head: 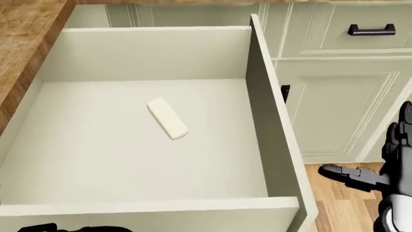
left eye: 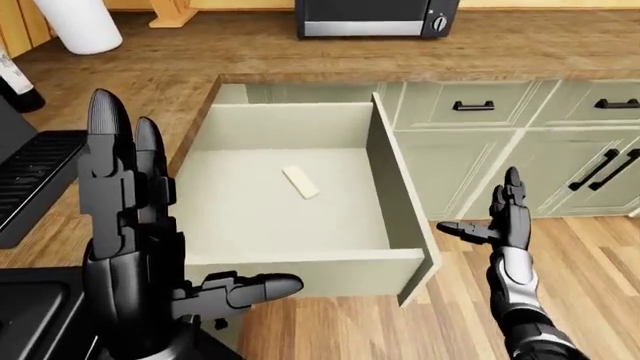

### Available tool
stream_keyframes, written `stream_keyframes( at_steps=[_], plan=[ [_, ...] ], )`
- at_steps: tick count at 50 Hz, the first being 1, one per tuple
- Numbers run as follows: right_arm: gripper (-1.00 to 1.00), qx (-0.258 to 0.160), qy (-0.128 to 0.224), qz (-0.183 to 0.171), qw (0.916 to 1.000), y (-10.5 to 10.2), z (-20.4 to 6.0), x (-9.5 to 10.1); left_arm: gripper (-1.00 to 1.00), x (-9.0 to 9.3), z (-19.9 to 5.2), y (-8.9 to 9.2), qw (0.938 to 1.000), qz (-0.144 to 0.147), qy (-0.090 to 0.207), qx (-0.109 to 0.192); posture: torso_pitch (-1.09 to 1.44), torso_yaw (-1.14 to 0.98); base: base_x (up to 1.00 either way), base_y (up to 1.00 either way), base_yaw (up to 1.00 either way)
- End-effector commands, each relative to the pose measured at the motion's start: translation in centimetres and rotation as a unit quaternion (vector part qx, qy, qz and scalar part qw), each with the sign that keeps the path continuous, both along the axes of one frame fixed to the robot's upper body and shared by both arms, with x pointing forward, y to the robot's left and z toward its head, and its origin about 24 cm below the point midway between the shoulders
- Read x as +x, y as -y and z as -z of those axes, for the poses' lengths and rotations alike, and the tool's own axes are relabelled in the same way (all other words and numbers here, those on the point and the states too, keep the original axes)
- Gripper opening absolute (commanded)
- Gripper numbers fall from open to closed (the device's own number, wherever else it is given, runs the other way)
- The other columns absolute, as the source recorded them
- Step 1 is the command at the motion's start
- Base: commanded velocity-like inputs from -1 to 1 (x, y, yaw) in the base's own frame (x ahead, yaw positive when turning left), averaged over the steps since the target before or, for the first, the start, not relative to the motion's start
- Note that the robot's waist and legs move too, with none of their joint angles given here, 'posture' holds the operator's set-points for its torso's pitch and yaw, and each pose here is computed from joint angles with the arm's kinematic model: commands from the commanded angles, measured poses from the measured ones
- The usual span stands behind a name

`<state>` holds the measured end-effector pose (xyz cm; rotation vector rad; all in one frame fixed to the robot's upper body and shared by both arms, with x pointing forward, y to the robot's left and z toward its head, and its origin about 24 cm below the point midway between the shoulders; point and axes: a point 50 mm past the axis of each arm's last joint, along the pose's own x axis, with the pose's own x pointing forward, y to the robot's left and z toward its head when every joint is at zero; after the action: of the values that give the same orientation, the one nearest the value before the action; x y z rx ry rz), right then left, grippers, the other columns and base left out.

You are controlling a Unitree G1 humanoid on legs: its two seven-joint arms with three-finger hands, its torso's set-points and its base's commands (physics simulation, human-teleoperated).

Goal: Close the right drawer.

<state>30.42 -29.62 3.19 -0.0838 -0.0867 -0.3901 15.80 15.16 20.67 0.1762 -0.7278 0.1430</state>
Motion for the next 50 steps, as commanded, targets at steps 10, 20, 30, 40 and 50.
stream_keyframes(
  at_steps=[10,20,30,40,50],
  plan=[
    [1.0,-0.041,0.022,-0.049,0.9977,-2.6,-0.2,1.0,1.0,-0.6,-0.8,0.0,0.9995,0.0,0.031,0.002,0.0,0.0,0.0,0.0,0.0],
    [1.0,-0.061,-0.006,-0.112,0.9918,-5.2,0.6,1.5,1.0,-0.6,-0.7,0.1,0.9995,0.001,0.031,0.002,0.0,0.0,0.0,0.0,0.0],
    [1.0,-0.073,-0.017,-0.174,0.9818,-6.2,0.4,2.1,1.0,-0.6,-0.8,0.0,0.9995,0.0,0.032,0.002,0.0,0.0,0.0,0.0,0.0],
    [1.0,-0.074,-0.004,-0.213,0.9743,-7.7,-1.3,3.5,1.0,-0.5,-0.7,0.0,0.9995,0.001,0.03,0.001,0.0,0.0,0.0,0.0,0.0],
    [1.0,-0.092,-0.001,-0.245,0.9651,-10.1,-1.7,4.0,1.0,-0.6,-0.7,0.0,0.9995,0.001,0.031,0.001,0.0,0.0,0.0,0.0,0.0]
  ],
)
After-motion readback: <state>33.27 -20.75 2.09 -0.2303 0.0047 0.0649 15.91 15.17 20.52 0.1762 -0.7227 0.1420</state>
